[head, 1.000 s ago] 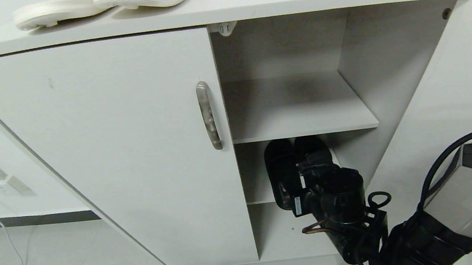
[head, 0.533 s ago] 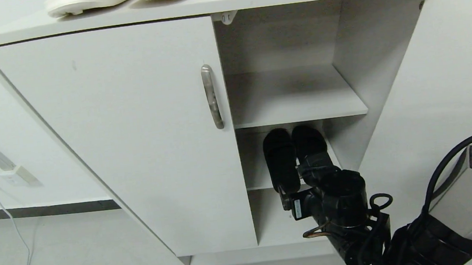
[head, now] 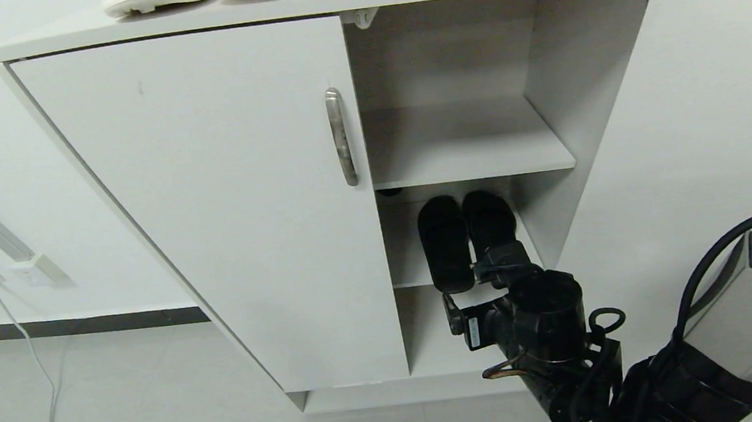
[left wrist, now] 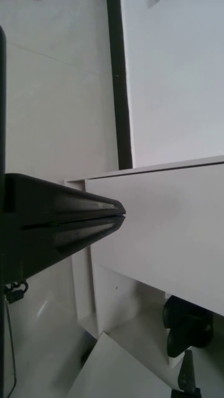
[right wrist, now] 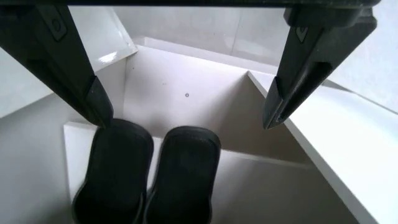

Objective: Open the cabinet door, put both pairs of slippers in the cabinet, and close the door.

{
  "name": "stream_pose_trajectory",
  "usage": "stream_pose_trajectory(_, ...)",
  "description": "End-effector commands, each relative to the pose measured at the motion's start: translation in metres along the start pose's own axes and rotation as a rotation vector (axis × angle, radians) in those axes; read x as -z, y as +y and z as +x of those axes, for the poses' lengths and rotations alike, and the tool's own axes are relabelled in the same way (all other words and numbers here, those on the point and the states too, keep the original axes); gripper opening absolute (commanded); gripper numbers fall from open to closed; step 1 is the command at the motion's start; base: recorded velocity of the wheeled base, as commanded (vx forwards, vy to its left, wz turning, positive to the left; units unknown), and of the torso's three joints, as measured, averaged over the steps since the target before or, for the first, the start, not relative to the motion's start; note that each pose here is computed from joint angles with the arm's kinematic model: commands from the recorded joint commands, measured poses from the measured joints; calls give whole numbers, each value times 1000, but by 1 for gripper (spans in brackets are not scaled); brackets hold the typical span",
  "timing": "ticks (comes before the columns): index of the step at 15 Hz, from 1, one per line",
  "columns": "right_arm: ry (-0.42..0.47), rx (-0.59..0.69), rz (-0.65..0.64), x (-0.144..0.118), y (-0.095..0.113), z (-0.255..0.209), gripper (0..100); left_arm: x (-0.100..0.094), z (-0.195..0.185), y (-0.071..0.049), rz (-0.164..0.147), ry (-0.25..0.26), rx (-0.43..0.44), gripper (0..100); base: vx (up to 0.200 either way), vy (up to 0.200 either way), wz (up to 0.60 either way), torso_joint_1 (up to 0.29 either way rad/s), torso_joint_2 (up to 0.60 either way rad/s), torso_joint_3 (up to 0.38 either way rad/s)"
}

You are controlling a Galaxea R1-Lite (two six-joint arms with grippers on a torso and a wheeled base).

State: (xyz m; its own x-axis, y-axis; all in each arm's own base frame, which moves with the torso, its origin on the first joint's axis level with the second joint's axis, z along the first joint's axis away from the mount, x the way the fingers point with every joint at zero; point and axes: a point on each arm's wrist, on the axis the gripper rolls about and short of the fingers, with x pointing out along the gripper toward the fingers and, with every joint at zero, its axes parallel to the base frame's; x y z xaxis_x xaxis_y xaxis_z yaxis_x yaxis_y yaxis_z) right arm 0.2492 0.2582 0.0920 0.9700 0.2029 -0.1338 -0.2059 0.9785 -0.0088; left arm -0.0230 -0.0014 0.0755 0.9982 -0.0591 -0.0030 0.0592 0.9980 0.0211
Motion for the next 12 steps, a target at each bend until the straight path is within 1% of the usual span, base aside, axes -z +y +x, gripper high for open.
stream_pose_trajectory(1, 0, 0, 0, 0, 0, 0, 100, 0, 0, 0, 0, 2, -1, 0, 0, 0, 0, 0, 0, 0)
stream_pose_trajectory(4, 0, 1, 0, 0, 0, 0, 100, 0, 0, 0, 0, 2, -1, 0, 0, 0, 0, 2, 2, 128)
stream_pose_trajectory(12, 4, -2, -6, 2, 1, -1, 100, 0, 0, 0, 3, 2, -1, 0, 0, 0, 0, 1, 4, 191)
